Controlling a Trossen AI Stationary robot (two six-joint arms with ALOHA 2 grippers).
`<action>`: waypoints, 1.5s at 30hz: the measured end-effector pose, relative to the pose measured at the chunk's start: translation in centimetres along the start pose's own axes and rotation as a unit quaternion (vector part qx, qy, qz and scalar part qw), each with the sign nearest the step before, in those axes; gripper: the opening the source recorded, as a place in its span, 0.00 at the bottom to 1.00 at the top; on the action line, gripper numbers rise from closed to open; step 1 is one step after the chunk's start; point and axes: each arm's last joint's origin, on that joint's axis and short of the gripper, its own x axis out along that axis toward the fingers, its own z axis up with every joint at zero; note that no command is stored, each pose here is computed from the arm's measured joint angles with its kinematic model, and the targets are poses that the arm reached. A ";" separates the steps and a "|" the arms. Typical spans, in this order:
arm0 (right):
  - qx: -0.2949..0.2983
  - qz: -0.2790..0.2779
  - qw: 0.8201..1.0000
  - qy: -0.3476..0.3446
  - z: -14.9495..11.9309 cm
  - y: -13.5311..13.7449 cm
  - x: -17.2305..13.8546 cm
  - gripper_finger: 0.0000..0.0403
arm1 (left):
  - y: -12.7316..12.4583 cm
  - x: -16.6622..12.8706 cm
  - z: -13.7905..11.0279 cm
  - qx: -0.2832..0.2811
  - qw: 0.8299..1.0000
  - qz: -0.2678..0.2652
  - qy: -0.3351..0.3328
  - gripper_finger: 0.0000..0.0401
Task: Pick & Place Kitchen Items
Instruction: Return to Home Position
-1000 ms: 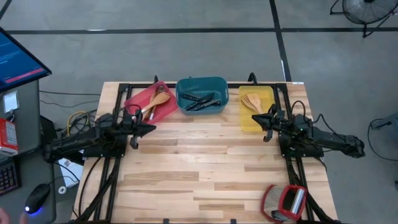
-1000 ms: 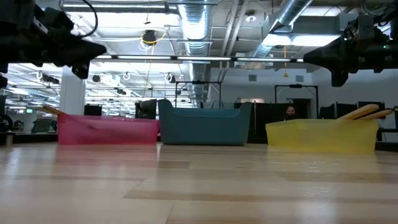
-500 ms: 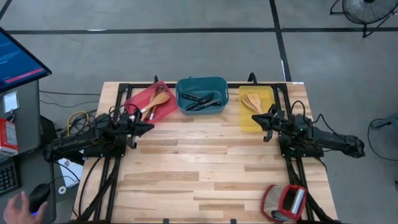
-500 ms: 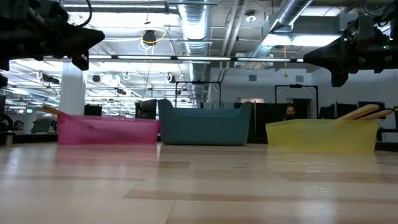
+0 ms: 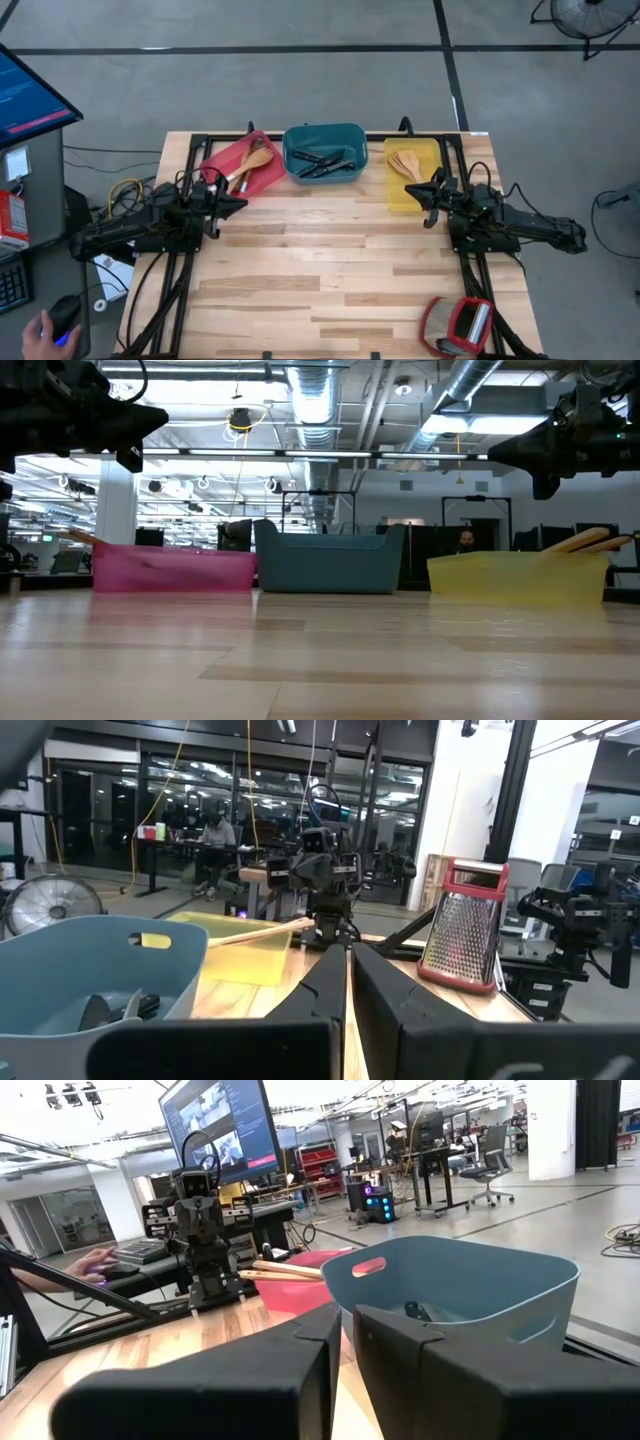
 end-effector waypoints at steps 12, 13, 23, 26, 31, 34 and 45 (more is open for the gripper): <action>0.000 0.000 1.000 0.000 0.0 0.0 0.0 0.11 | 0.0 0.0 0.0 0.000 1.000 0.000 0.000 0.00; 0.000 0.000 1.000 0.000 0.0 0.0 0.0 0.11 | 0.0 0.0 0.0 0.000 1.000 0.000 0.000 0.00; 0.000 0.000 1.000 0.000 0.0 0.0 0.0 0.11 | 0.0 0.0 0.0 0.001 1.000 0.000 0.000 0.00; 0.000 0.000 1.000 0.000 0.0 0.0 0.0 0.11 | 0.0 0.0 0.0 0.001 1.000 0.000 0.000 0.00; 0.000 0.000 1.000 0.000 0.0 0.0 0.0 0.11 | 0.0 0.0 0.0 0.001 1.000 0.000 -0.001 0.00; 0.000 0.000 1.000 0.000 0.0 0.0 0.0 0.11 | 0.0 0.0 0.0 0.001 1.000 0.000 -0.001 0.00; 0.000 0.000 1.000 0.000 0.0 0.0 0.0 0.11 | 0.0 0.0 0.0 0.001 1.000 0.000 -0.001 0.00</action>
